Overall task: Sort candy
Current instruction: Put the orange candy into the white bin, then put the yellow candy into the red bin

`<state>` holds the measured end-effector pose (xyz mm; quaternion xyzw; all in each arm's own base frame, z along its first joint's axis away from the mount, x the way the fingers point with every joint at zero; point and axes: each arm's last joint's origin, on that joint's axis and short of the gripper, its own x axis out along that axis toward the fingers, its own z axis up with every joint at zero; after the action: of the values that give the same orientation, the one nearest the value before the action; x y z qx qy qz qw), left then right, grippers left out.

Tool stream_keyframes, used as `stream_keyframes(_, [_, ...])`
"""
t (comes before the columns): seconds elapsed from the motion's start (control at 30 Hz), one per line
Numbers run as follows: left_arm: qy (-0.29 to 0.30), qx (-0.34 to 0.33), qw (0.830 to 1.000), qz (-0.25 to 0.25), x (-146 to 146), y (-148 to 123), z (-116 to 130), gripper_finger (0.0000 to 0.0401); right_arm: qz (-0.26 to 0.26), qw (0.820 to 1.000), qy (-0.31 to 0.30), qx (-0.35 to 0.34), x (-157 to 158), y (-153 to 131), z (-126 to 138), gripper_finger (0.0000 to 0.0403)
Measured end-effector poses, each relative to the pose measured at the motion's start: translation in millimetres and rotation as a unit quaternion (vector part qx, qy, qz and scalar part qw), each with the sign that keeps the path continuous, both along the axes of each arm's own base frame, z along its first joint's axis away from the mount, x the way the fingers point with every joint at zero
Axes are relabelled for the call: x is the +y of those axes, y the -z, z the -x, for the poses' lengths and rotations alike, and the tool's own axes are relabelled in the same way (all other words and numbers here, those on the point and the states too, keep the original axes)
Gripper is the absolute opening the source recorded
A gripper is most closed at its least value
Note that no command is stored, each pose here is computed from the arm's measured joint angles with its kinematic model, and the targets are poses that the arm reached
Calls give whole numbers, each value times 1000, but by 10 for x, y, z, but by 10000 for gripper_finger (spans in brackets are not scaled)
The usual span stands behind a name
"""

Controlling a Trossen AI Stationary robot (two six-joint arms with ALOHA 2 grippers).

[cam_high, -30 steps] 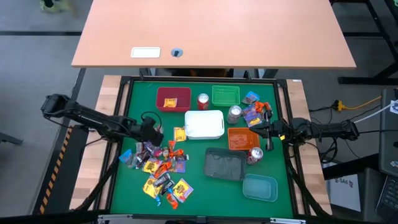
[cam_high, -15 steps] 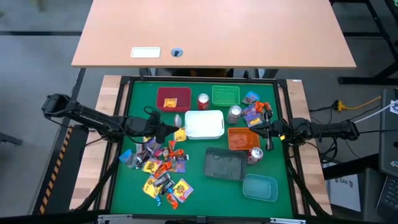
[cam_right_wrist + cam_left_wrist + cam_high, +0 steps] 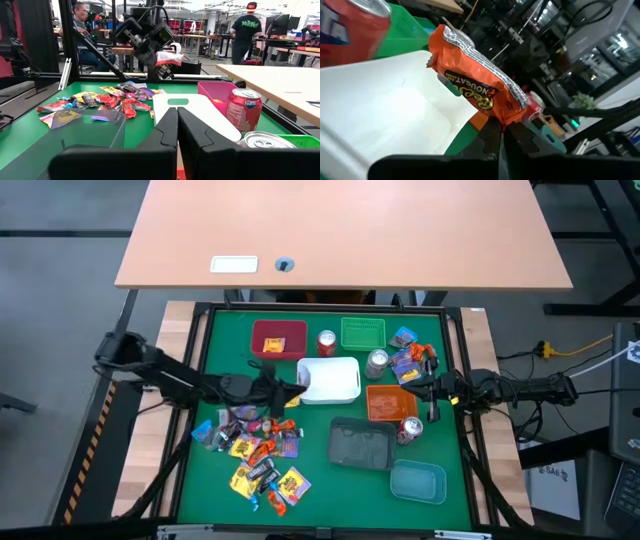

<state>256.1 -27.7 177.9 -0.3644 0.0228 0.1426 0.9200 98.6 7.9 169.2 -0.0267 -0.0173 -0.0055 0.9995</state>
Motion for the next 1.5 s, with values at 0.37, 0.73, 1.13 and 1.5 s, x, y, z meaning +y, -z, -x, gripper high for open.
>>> stream_keyframes(0.37, [24,41,986,-160,-63,-42,-419,1,0,1000,-3,-1,1,-1,0,5])
stream_keyframes(0.73, [10,89,980,-178,70,29,-418,76,0,1000,-3,0,2,-1,0,5])
stream_keyframes(1.13, [-20,85,980,-178,251,-60,-393,117,0,1000,-3,0,2,-1,0,5])
stream_keyframes(1.5, [-39,84,957,-276,422,-477,-170,118,1,1000,-3,8,2,15,0,5])
